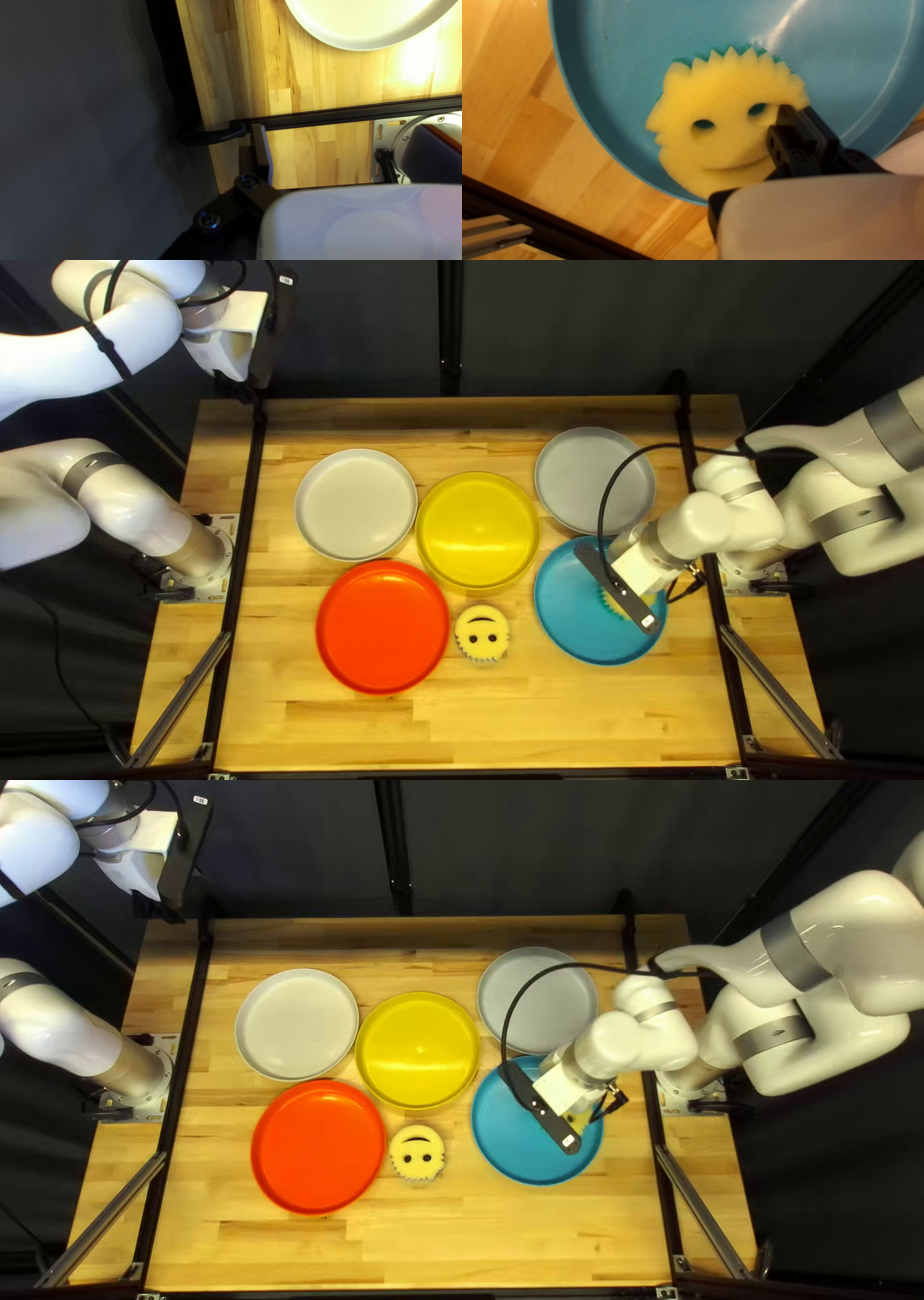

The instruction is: Pick up sponge and scrub the plate

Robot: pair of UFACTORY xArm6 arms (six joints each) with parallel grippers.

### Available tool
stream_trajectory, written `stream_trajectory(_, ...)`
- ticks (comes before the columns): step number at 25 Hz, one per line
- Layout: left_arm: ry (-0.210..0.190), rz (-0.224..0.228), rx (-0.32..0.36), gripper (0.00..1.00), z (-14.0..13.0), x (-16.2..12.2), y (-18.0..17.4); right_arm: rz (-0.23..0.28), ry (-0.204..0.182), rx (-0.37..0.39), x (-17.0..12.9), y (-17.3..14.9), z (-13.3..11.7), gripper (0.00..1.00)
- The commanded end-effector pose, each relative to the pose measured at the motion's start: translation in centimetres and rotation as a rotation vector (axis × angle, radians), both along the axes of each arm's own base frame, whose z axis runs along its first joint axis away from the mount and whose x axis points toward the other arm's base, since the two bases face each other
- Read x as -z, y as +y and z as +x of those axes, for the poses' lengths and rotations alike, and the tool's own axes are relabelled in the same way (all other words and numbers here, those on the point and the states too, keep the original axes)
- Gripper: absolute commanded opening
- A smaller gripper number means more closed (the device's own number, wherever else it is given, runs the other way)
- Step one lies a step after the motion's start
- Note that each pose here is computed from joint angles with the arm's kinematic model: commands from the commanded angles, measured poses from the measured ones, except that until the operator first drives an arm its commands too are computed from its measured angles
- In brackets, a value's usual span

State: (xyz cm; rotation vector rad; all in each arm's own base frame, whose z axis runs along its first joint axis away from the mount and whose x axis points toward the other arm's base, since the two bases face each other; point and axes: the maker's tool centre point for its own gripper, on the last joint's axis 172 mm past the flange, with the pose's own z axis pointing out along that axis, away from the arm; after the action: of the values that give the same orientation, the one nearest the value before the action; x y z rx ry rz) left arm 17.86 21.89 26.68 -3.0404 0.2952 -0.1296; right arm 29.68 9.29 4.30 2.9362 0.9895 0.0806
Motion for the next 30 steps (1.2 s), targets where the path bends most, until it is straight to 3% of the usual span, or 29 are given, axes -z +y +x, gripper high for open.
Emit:
stream_trajectory(1, 0.0, 0.0, 0.0, 1.0, 0.0, 0.0, 0.0, 0.007, 0.051, 0.093, 0.2, 0.0, 2.9, 0.0)
stream_trajectory(7, 0.0, 0.0, 0.0, 1.0, 0.0, 0.0, 0.0, 0.015, 0.079, 0.197, 0.1, -2.9, 4.8, 0.0)
stream_trajectory(15, 0.0, 0.0, 0.0, 1.0, 0.0, 0.0, 0.0, 0.025, 0.077, 0.264, 0.0, -7.2, 4.8, 0.0)
stream_trajectory(22, 0.0, 0.0, 0.0, 1.0, 0.0, 0.0, 0.0, 0.019, 0.05, 0.256, -0.3, -3.9, 4.4, 0.0)
stream_trajectory(30, 0.0, 0.0, 0.0, 1.0, 0.0, 0.0, 0.0, -0.012, -0.002, 0.117, -0.3, 1.1, 1.3, 0.0)
